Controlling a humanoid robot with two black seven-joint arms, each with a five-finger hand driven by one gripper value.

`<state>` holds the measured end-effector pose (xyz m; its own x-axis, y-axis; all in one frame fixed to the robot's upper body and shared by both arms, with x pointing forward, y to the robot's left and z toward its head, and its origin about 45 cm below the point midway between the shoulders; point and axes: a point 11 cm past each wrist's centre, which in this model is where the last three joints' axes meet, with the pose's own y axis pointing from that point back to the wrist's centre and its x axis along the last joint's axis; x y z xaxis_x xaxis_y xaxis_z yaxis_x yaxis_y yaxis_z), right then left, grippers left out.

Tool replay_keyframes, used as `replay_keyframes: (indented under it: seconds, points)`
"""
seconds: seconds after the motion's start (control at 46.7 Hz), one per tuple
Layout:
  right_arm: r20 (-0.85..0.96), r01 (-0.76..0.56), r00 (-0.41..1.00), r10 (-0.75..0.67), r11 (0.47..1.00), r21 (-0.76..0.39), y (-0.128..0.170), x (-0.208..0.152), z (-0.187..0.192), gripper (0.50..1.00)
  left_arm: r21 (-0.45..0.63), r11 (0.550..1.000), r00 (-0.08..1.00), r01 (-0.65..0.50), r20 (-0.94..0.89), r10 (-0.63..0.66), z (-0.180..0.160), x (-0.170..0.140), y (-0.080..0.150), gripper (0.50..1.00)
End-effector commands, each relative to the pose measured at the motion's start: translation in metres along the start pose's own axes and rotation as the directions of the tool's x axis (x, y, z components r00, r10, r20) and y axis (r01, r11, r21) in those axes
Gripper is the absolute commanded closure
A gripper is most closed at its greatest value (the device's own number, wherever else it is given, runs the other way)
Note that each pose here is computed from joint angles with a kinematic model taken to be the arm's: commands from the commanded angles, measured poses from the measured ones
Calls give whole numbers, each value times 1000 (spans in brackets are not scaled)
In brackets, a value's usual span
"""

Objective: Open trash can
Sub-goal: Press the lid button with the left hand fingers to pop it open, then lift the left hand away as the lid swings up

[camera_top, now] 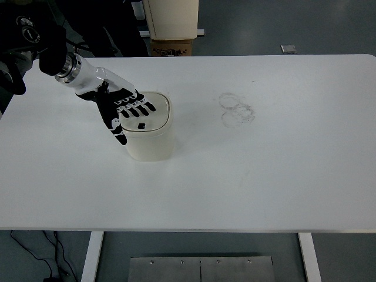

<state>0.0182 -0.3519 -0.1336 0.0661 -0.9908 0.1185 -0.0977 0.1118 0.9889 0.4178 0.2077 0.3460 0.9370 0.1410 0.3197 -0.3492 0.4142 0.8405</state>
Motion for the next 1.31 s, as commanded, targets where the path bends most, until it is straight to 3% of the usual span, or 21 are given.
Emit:
replay_keyframes:
  seconds: [0.0, 0.471, 0.964, 1.286]
  points:
    - [1, 0, 1000, 0, 1000, 0, 0, 0, 0, 509, 0, 1000, 1000, 5, -4, -5, -1, -1, -2, 500]
    - [-1, 0, 1000, 0, 1000, 0, 0, 0, 0, 509, 4, 1000, 1000, 24, -4, -24, -2, -6, -9, 500]
    - [-1, 0, 1000, 0, 1000, 0, 0, 0, 0, 509, -49, 998, 999, -26, -40, 24, 7, 8, 6, 500]
    - [1, -1, 1000, 1, 1000, 0, 0, 0, 0, 509, -172, 973, 968, -151, -225, 111, 7, 43, 31, 500]
